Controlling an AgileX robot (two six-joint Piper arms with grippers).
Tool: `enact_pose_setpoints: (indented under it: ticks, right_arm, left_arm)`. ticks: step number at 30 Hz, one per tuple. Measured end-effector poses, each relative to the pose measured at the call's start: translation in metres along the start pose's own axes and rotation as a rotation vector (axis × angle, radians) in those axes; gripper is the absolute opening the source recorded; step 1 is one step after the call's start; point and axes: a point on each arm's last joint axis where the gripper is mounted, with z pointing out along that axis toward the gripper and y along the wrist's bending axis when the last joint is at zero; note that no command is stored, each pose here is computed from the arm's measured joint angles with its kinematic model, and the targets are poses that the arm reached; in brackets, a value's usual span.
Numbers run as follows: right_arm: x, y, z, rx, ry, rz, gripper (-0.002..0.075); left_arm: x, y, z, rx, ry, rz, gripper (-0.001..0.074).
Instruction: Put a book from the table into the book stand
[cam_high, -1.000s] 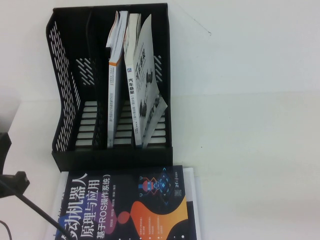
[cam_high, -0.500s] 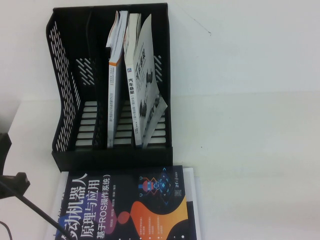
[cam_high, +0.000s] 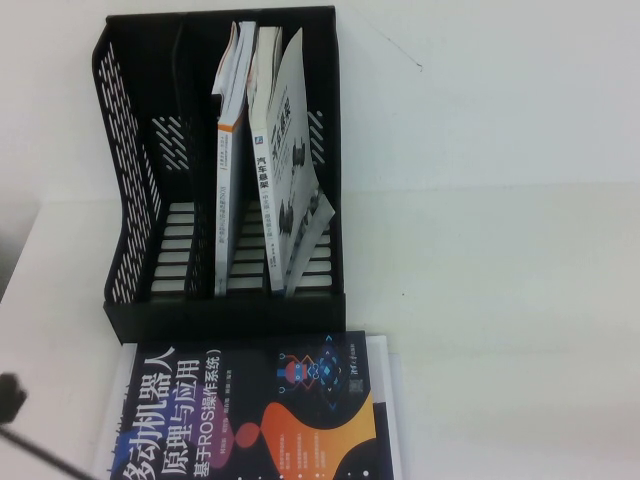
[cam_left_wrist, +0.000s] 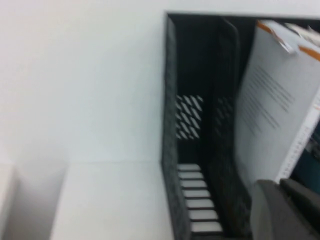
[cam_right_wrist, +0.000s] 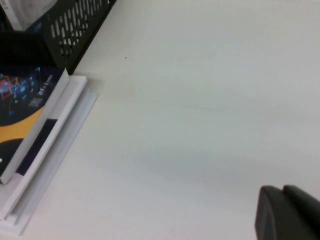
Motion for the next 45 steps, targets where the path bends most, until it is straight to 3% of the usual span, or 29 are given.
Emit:
enact_pose_setpoints:
  ticks: [5,14,34,45]
  right_arm:
    - [0.0,0.0,0.0,0.0,0.0,0.0,0.0005]
    - [0.0,0.0,0.0,0.0,0.0,0.0,0.0005]
    - [0.0,0.0,0.0,0.0,0.0,0.0,0.0005]
    - [0.0,0.0,0.0,0.0,0.0,0.0,0.0005]
  left_arm:
    - [0.022,0.011,-0.027,-0.072,-0.064,-0.005,-0.0002]
    - [0.089,0.021,-0.052,-0.094,-0.041,-0.007,-0.0002]
    - [0.112,0.025,-0.064,-0.17,0.163,-0.052,-0.0002]
    - [0.112,0.025,-0.065,-0.162,0.181,0.05,-0.0002]
